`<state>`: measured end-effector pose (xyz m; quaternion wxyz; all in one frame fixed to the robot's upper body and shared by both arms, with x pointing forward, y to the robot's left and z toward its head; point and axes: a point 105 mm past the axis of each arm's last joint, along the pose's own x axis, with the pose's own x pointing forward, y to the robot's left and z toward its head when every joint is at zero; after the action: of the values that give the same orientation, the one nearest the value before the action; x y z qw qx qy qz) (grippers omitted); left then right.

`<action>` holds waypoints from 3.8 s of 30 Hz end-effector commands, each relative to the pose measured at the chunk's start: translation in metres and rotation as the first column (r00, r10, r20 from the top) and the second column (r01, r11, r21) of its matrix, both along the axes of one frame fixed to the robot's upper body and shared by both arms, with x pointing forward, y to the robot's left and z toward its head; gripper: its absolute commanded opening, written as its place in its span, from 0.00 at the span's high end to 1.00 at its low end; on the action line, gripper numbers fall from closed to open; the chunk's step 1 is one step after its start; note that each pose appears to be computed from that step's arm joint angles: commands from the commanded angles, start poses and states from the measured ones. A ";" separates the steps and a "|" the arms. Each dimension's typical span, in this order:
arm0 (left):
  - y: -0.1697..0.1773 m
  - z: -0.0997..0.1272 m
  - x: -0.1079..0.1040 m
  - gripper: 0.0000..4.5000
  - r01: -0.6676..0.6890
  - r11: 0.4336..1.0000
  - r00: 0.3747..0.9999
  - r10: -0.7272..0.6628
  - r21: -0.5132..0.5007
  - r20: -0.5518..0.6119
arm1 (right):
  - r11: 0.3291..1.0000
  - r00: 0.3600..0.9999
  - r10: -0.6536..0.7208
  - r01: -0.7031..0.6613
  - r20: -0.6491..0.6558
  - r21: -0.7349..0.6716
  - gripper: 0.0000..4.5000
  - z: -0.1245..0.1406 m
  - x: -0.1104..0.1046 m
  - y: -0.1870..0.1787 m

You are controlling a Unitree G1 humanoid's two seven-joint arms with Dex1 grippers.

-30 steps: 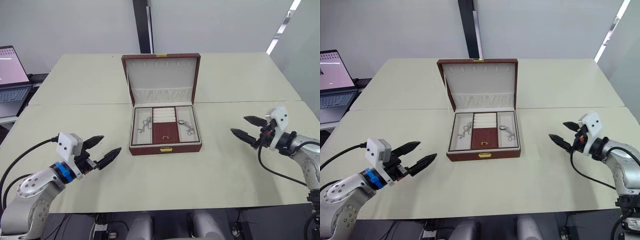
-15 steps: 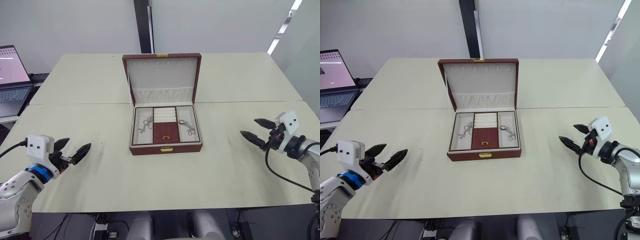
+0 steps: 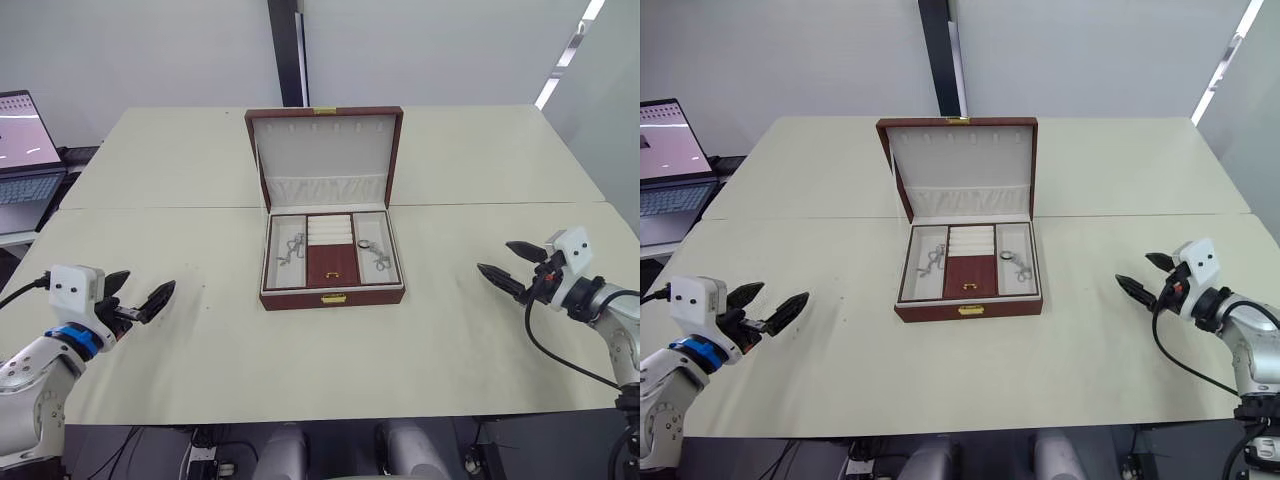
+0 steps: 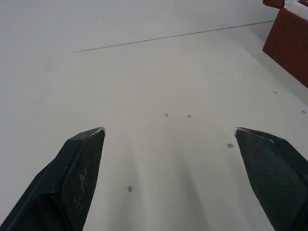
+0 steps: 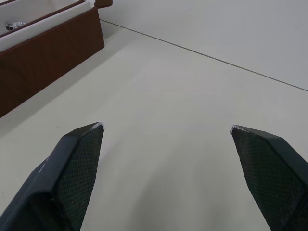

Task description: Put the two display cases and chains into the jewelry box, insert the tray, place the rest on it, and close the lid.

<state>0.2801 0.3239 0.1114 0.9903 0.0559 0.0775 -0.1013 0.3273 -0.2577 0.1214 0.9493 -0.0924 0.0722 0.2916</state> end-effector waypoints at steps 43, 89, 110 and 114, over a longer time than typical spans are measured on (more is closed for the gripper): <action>-0.148 -0.022 0.018 1.00 0.494 0.860 0.864 -0.502 -0.128 -0.033 | 0.886 0.878 0.464 -0.459 -0.116 0.068 1.00 -0.016 -0.033 0.145; -0.136 0.009 -0.117 1.00 0.474 0.879 0.839 -0.430 -0.057 0.334 | 0.962 0.957 0.271 -0.271 -0.107 0.011 1.00 -0.014 -0.008 0.068; -0.152 0.036 -0.142 1.00 0.425 0.905 0.825 -0.370 -0.037 0.426 | 0.980 0.970 0.192 -0.197 0.148 0.021 1.00 0.055 0.081 0.059; -0.157 0.037 -0.144 1.00 0.421 0.906 0.828 -0.364 -0.044 0.426 | 0.984 0.965 0.167 -0.176 0.204 0.027 1.00 0.072 0.098 0.069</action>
<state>0.1393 0.1725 0.1387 0.9478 0.0169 -0.1311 -0.2903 0.4207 -0.1866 0.1778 0.9215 -0.0960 -0.0101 0.3761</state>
